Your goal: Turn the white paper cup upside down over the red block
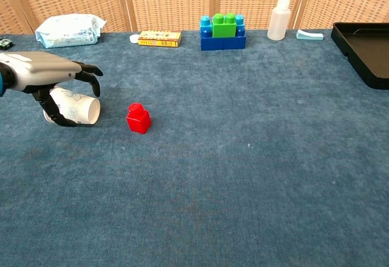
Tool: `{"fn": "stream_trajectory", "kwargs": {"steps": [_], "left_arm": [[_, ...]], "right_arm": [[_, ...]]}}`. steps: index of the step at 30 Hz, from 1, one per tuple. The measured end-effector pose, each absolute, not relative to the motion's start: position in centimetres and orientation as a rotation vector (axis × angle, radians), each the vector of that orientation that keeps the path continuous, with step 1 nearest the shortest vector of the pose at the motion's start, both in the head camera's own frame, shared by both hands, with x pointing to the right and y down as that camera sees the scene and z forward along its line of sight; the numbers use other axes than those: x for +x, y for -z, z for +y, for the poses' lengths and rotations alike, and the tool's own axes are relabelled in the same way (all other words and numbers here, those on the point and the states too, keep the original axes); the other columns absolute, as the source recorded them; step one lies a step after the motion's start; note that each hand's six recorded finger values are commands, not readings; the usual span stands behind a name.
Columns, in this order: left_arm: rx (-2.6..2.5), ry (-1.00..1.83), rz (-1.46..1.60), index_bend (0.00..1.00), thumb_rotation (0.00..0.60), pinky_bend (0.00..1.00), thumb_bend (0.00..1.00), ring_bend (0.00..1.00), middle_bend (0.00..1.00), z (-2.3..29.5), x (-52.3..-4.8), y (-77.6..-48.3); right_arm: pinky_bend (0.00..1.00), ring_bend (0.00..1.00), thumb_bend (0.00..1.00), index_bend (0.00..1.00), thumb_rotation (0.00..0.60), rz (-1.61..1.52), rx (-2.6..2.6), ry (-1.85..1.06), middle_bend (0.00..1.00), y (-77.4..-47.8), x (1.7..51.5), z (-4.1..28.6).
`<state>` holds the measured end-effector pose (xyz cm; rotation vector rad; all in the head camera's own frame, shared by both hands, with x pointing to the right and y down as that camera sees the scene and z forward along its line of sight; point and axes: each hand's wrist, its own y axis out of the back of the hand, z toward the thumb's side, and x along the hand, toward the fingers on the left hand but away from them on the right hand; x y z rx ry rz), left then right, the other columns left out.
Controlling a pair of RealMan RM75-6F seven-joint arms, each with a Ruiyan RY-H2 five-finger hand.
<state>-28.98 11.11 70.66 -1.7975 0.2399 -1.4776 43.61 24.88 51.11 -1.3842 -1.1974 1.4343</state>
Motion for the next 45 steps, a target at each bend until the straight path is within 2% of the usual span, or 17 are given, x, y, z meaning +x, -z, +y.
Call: {"fn": "stream_trajectory", "kwargs": {"steps": [13, 17, 23, 30, 45], "left_arm": [[-1.763, 1.460, 0.272, 0.35, 0.415, 0.07, 0.23, 0.00, 0.03, 11.0, -28.1, -71.6], [-1.775, 1.457, 0.286, 0.39, 0.464, 0.07, 0.24, 0.00, 0.03, 11.0, -28.0, -71.6], [-1.787, 1.459, 0.288, 0.43, 0.494, 0.07, 0.24, 0.00, 0.04, 11.1, -28.0, -71.7], [-1.801, 1.466, 0.323, 0.46, 0.491, 0.07, 0.24, 0.00, 0.06, 10.8, -28.2, -71.5], [-2.190, 1.376, 0.823, 0.48, 0.496, 0.07, 0.25, 0.00, 0.08, 8.4, -28.1, -68.1]], "right_arm": [[0.38, 0.37, 0.33, 0.35, 0.354, -1.217, -1.367, -1.436, 0.39, -50.6, 44.1, 25.0], [0.39, 0.37, 0.33, 0.35, 0.356, -1.220, -1.366, -1.435, 0.39, -50.6, 44.1, 25.0], [0.39, 0.37, 0.33, 0.36, 0.357, -1.223, -1.366, -1.433, 0.39, -50.6, 44.1, 25.0], [0.39, 0.37, 0.33, 0.36, 0.355, -1.228, -1.363, -1.426, 0.39, -50.5, 44.2, 25.0], [0.39, 0.37, 0.33, 0.36, 0.353, -1.219, -1.386, -1.404, 0.39, -50.9, 43.4, 24.7]]}}
